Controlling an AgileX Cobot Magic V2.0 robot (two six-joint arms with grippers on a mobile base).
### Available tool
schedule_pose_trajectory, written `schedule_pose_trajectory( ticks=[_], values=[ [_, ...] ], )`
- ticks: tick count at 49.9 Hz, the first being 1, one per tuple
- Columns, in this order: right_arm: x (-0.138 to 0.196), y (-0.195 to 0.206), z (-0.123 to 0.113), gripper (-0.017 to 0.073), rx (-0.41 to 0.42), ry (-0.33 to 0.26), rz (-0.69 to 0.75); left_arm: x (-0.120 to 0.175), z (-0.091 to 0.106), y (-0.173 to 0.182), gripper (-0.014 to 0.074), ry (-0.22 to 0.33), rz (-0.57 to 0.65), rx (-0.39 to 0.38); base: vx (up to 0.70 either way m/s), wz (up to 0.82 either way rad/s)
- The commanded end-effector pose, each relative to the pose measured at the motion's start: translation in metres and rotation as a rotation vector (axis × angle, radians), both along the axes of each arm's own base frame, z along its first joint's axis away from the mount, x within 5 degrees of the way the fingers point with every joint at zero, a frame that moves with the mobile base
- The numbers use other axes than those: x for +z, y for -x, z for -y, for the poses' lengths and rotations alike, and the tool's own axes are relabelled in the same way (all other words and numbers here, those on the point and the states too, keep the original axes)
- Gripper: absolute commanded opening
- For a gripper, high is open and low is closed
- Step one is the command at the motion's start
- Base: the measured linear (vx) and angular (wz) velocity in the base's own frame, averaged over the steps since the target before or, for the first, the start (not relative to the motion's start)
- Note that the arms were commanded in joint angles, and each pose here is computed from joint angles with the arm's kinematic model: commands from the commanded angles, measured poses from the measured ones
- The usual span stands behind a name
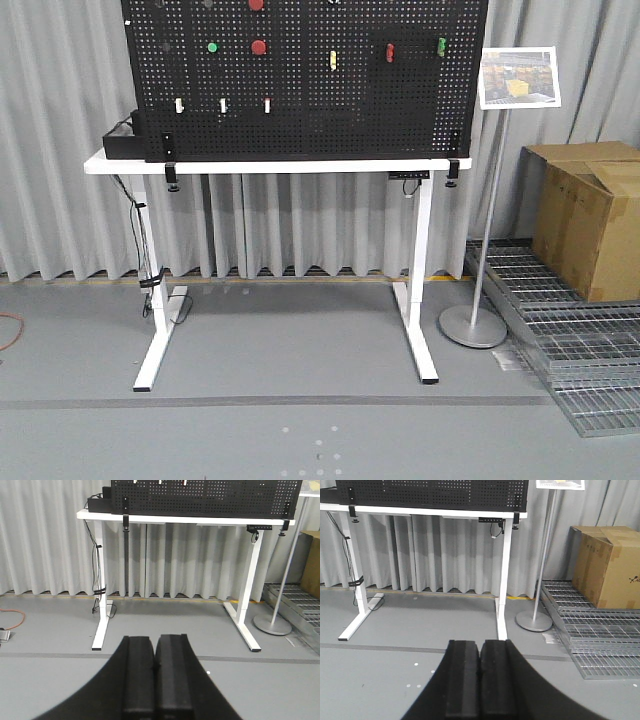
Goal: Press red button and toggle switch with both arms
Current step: 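Drive the base forward up to the black pegboard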
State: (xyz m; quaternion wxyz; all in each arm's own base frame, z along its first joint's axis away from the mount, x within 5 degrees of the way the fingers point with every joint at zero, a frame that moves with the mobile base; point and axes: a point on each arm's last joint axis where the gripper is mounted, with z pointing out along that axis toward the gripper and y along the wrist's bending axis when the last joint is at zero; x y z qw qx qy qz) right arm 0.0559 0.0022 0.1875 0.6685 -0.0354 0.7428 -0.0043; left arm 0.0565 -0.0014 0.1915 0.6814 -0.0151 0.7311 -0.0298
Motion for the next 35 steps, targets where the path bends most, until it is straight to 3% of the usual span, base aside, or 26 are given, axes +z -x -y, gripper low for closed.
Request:
schedule_pose_trajectory(
  ticks=[1, 35],
  values=[
    [0.004, -0.0003, 0.0003, -0.0003, -0.006, 0.007, 0.081, -0.0031, 0.0001, -0.0004, 0.0002, 0.012, 0.065, -0.002, 0.0, 0.0],
    [0.0041, -0.0003, 0.0003, -0.0003, -0.006, 0.006, 0.081, -0.0031, 0.0001, -0.0004, 0.0002, 0.012, 0.065, -0.002, 0.0, 0.0]
  ],
)
